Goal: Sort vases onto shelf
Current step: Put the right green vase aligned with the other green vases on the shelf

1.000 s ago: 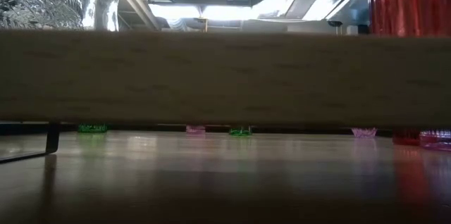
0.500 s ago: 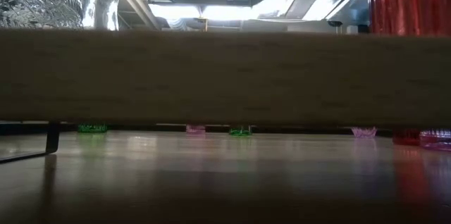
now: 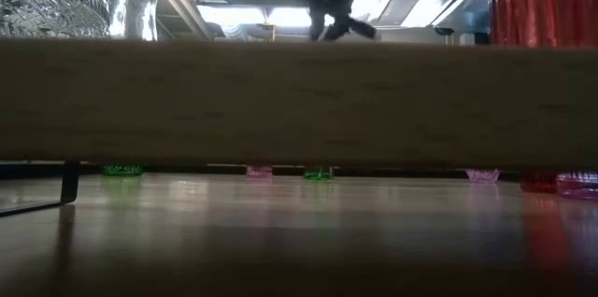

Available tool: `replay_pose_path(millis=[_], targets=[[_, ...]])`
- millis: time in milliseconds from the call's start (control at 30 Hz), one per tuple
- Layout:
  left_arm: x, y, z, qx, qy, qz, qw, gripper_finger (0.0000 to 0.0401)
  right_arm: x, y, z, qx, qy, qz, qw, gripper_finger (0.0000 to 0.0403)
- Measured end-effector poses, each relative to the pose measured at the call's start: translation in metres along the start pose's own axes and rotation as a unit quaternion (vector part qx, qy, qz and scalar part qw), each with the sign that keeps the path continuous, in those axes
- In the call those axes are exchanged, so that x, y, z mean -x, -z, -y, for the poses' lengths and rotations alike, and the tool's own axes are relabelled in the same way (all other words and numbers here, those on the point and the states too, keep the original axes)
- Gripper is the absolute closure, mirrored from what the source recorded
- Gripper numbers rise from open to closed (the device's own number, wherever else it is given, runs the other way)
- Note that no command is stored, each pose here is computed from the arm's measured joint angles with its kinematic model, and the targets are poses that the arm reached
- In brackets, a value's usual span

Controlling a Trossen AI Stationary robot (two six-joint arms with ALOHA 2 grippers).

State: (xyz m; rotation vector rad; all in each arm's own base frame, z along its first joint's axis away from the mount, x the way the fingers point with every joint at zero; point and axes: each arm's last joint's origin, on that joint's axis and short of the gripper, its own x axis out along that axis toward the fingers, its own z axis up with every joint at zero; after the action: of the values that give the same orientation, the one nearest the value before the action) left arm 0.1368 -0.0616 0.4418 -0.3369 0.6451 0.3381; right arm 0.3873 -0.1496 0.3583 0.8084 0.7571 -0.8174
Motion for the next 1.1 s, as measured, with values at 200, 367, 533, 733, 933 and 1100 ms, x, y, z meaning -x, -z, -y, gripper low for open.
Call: replay_pose_path(millis=[200,367,533,733,933,1100], targets=[[-0.002,-0.004,0.000,0.015,0.002,0.008,1.000,0.0401,-0.044,0.000,0.006,-0.050,0.016,-0.052,0.997,0.0343],[-0.002,-0.004,0.000,0.017,0.003,0.008,1.000,0.0401,-0.061,0.006,0.009,-0.069,0.050,-0.075,0.994,0.0343],[-0.002,-0.004,0.000,0.018,0.007,0.005,1.000,0.0401,-0.061,0.007,0.012,-0.064,0.081,-0.063,0.993,0.0343],[-0.002,-0.004,0.000,0.017,0.007,0.005,1.000,0.0401,-0.061,0.007,0.014,-0.092,0.101,-0.054,0.989,0.0342],[-0.002,-0.003,0.001,0.005,0.021,-0.009,1.000,0.0401,-0.062,0.008,0.014,-0.154,0.108,-0.044,0.981,0.0342],[-0.002,-0.003,0.001,0.000,0.028,-0.016,0.999,0.0401,-0.061,0.011,0.011,-0.197,0.104,-0.046,0.974,0.0342]])
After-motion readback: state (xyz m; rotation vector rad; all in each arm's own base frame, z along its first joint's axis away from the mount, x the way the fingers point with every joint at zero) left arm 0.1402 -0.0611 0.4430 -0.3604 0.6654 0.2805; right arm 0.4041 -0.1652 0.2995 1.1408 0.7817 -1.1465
